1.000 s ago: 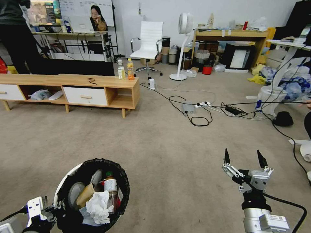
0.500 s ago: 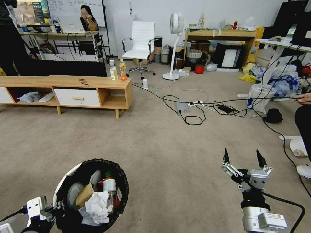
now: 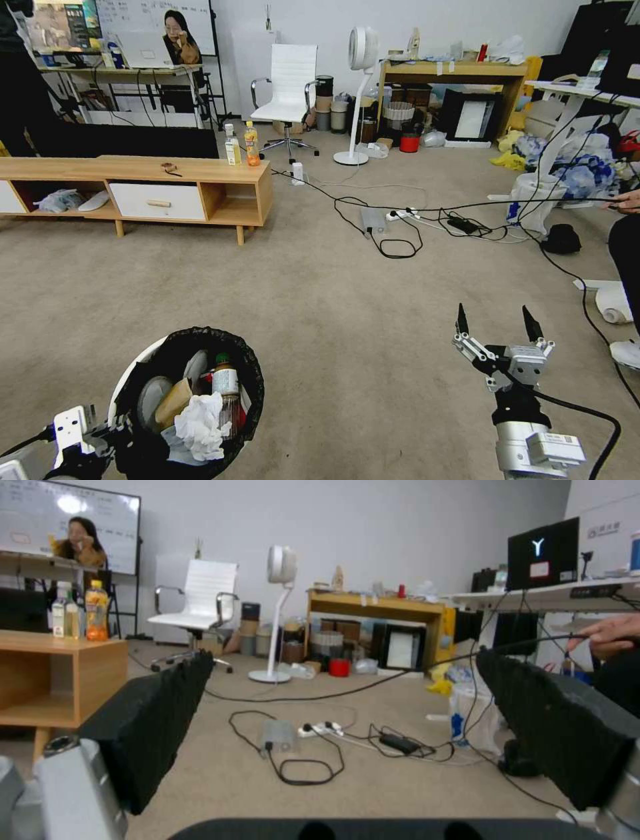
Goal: Pick up the trash bin and place the garbage on the floor into it.
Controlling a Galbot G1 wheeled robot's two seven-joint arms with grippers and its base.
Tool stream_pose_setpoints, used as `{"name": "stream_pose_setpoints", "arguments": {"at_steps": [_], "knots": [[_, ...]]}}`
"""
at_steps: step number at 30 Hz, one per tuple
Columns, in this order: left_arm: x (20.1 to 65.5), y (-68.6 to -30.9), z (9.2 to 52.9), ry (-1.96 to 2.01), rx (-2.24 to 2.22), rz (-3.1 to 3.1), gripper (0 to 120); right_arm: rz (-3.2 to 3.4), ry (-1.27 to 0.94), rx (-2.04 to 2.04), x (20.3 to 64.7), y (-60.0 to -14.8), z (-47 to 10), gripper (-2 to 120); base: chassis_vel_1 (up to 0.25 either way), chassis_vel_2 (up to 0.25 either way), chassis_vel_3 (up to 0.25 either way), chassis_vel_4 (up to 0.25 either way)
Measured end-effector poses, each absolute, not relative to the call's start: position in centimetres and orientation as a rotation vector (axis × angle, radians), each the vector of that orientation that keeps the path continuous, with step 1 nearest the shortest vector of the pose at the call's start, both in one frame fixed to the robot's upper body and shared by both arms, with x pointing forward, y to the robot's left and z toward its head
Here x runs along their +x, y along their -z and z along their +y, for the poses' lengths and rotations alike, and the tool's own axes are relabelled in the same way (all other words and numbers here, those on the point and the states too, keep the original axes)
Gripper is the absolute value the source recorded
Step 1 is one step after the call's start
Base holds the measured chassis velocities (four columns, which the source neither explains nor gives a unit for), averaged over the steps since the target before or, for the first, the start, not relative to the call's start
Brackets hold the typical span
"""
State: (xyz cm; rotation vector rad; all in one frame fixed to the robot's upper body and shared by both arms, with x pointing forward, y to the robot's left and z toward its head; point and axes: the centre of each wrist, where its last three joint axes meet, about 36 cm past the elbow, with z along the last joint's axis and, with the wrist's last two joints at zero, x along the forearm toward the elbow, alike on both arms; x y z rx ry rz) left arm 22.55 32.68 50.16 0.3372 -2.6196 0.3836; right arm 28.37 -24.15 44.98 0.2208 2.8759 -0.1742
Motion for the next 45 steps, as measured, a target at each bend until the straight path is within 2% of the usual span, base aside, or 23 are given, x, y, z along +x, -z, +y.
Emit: {"name": "stream_pose_setpoints", "arguments": {"at_steps": [26, 45], "knots": [[22.60, -50.10, 32.76, -0.385, 0.334, -2.618, 1, 2.872, 0.181, 0.229, 28.32, -44.55, -24.17, 100, -0.175, 0.165, 0.171, -0.172], [22.55, -50.12, 32.59, -0.387, 0.334, -2.618, 1, 2.868, 0.183, 0.227, 28.27, -44.56, -24.29, 100, -0.032, 0.035, 0.036, -0.037]]}}
